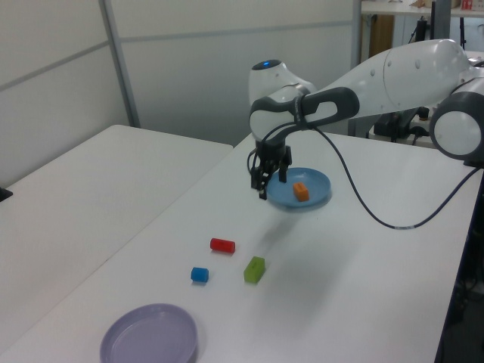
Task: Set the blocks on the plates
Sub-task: 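Move the gripper to the green block and grasp it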
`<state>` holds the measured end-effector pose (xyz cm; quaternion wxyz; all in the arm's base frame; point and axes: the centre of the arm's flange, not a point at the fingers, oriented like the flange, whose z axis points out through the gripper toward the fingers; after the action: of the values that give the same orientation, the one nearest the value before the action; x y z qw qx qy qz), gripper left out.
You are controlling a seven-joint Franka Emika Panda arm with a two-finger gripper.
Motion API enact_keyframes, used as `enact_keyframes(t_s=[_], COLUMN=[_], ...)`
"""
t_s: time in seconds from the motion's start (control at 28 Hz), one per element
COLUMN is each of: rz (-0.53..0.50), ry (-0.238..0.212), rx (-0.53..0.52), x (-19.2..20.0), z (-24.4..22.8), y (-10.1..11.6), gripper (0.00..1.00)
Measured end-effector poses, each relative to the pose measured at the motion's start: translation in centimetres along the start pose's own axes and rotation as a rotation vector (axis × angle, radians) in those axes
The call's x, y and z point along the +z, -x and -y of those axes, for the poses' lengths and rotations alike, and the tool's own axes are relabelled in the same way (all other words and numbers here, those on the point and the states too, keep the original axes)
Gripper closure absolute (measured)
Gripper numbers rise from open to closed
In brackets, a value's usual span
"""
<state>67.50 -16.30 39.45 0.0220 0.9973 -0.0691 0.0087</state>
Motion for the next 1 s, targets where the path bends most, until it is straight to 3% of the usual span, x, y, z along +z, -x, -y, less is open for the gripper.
enact_keyframes(t_s=[0.21,0.57,0.64,0.82,1.0], rz=[0.059,0.111,0.113,0.107,0.083], ry=[0.013,0.074,0.079,0.103,0.166], rx=[0.113,0.479,0.508,0.487,0.256], x=[2.0,3.2,3.3,3.5,3.3], z=[7.2,13.4,14.4,16.7,18.3], y=[1.7,4.4,4.7,5.2,5.4], gripper=[0.00,0.00,0.00,0.00,0.00])
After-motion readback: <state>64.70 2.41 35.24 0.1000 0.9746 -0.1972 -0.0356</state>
